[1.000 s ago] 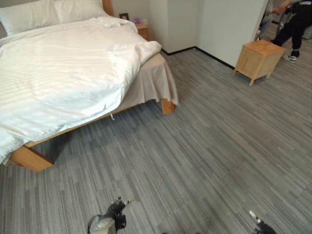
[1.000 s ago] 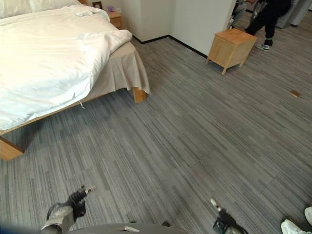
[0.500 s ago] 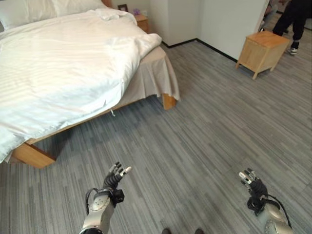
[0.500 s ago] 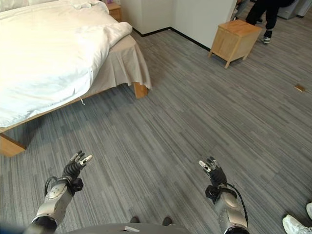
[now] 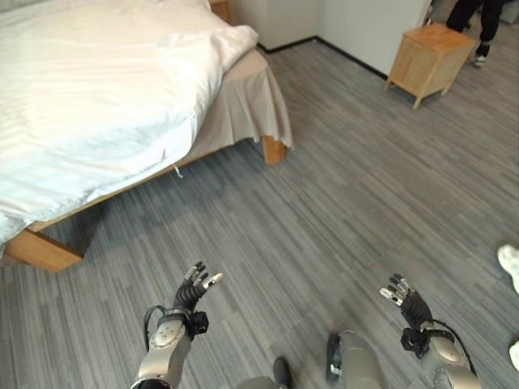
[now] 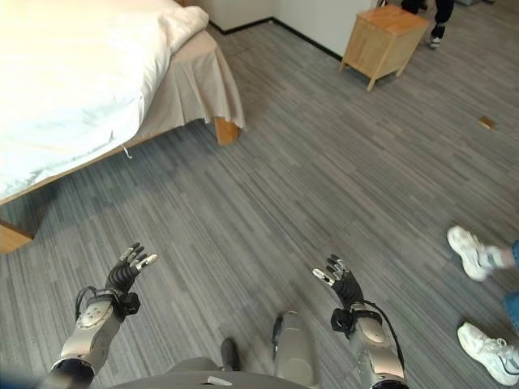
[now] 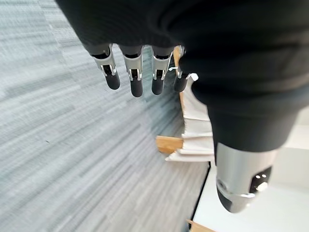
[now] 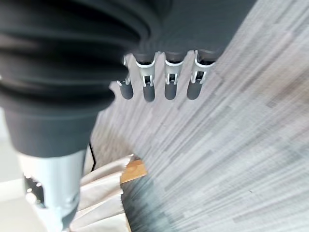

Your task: Making the bed.

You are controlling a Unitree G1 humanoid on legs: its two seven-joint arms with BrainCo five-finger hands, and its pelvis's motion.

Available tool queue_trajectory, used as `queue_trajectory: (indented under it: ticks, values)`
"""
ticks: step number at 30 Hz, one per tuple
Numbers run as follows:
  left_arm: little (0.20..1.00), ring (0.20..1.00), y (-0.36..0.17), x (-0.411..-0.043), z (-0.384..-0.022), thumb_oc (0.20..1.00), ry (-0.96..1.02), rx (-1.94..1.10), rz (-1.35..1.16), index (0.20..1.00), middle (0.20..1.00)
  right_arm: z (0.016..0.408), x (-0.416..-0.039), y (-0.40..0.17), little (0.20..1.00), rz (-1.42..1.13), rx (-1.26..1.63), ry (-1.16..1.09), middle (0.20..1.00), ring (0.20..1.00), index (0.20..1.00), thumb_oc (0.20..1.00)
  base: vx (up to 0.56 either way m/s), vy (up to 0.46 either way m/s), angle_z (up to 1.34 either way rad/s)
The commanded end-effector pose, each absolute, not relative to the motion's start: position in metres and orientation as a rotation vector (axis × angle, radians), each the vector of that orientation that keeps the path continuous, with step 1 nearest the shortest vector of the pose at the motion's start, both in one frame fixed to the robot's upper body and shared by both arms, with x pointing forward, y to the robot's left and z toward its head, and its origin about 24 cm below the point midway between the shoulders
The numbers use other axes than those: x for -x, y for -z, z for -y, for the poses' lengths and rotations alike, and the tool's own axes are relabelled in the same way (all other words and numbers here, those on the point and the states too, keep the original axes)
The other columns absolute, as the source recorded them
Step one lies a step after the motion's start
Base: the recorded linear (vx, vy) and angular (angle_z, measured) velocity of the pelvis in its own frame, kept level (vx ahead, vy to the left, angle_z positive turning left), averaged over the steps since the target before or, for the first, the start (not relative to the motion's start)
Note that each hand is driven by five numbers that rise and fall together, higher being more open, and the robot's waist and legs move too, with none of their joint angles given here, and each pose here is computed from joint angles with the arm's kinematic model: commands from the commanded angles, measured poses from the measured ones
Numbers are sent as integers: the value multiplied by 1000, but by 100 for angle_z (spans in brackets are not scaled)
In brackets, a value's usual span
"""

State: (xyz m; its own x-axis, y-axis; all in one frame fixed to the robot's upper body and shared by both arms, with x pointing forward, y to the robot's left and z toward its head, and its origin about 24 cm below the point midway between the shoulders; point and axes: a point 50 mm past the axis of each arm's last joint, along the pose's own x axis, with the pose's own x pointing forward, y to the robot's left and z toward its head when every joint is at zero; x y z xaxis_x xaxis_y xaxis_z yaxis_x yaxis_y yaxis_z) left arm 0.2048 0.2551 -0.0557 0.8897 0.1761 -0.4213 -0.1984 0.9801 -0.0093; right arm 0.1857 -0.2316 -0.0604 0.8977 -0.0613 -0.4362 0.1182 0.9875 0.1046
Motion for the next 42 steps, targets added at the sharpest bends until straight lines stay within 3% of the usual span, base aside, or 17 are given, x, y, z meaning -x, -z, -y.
queue_trajectory:
  ticks: [1, 11, 17, 29, 42]
  values:
    - [1000, 1000, 35, -227, -261, 1000, -196, -7, -322, 1000, 1000, 238, -198, 43, 1000, -335, -140, 120, 1000, 1000, 1000, 1000, 288, -175, 2]
    - [1000, 1000, 27, -233, -243, 1000, -119, 29, -285, 1000, 1000, 253, -197, 40, 1000, -341, -172, 137, 1000, 1000, 1000, 1000, 536, -482, 27]
    - [1000, 1000, 35, -232, -236, 1000, -111, 84, -318, 1000, 1000, 276, -217, 20, 1000, -263, -144, 223, 1000, 1000, 1000, 1000, 305, -208, -10]
    - [1000, 1000, 42, -208, -251, 1000, -114, 6, -368, 1000, 1000, 227, -226, 35, 1000, -311, -272, 46, 1000, 1000, 1000, 1000, 675, 59, -8]
    - [1000, 1000, 26, -220, -257, 1000, -115, -9, -303, 1000, 1000, 233, -212, 40, 1000, -327, -306, 99, 1000, 1000, 1000, 1000, 396, -63, 57]
